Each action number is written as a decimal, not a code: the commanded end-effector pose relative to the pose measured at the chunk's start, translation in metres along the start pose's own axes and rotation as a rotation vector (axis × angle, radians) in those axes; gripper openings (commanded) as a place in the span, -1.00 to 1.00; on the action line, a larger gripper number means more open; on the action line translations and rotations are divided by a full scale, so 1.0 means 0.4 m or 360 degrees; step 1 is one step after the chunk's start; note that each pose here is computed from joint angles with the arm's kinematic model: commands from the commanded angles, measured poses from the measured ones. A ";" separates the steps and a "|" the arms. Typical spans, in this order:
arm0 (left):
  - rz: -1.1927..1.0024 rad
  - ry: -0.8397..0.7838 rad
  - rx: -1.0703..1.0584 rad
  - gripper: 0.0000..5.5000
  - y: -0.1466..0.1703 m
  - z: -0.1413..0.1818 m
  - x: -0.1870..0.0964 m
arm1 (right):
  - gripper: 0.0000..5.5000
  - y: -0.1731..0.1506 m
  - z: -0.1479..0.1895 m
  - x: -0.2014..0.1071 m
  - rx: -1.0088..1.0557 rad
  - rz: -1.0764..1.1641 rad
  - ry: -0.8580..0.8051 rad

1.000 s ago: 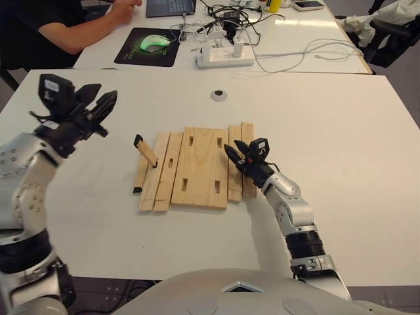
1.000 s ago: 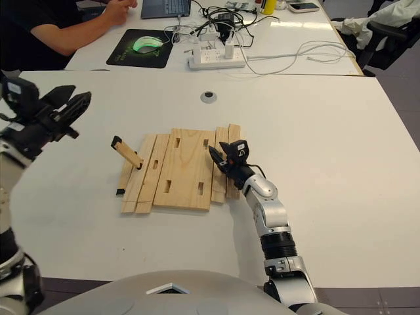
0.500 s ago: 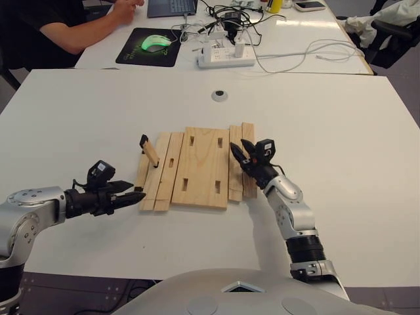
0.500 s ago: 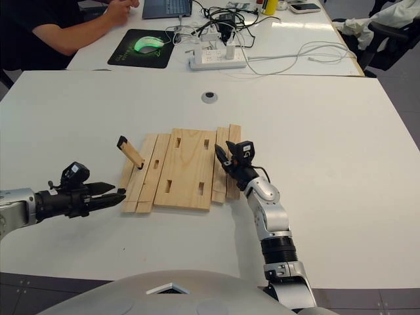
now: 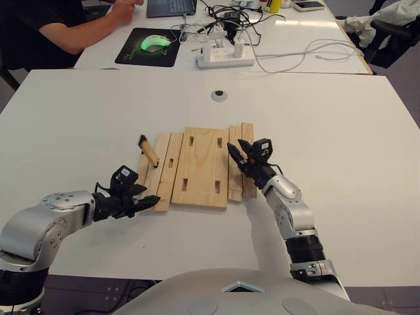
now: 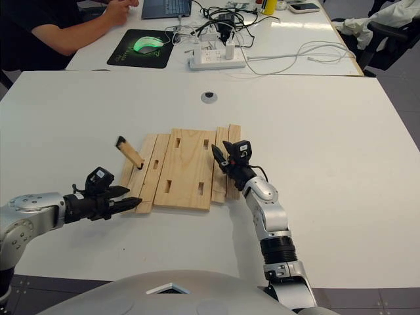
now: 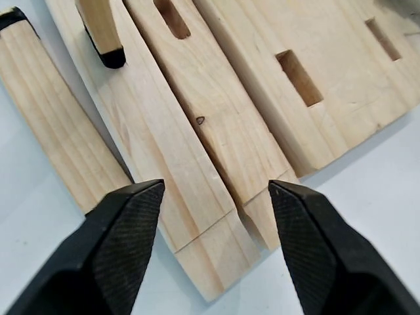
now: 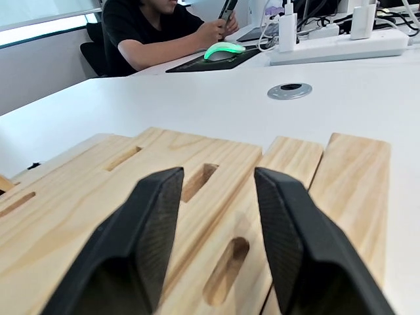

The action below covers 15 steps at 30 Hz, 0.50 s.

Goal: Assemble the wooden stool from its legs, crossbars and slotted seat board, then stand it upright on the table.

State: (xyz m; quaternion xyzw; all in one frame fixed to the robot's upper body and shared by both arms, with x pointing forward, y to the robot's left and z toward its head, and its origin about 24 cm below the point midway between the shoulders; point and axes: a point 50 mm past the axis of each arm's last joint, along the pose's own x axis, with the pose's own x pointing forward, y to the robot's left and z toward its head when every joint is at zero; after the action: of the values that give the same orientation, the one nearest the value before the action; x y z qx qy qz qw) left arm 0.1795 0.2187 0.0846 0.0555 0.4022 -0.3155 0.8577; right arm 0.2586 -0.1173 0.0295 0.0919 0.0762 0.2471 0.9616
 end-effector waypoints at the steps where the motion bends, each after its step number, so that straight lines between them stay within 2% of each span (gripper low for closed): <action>1: 0.0033 0.0071 0.0033 0.08 0.001 -0.019 -0.003 | -0.28 0.002 0.012 0.004 -0.0026 0.0025 -0.0001; 9: 0.0126 0.0170 0.0182 0.08 0.030 -0.029 -0.007 | -0.28 0.002 0.013 0.004 -0.0024 0.0028 0.0006; 15: 0.0110 0.0206 0.0234 0.08 0.011 -0.042 0.014 | -0.28 0.002 0.015 0.006 -0.0025 0.0028 0.0002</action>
State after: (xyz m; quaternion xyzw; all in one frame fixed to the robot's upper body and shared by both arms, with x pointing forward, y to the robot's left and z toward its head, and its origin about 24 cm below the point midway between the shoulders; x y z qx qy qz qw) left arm 0.1797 0.2262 0.0779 0.1483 0.4089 -0.3116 0.8448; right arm 0.2588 -0.1177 0.0318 0.0891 0.0768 0.2506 0.9609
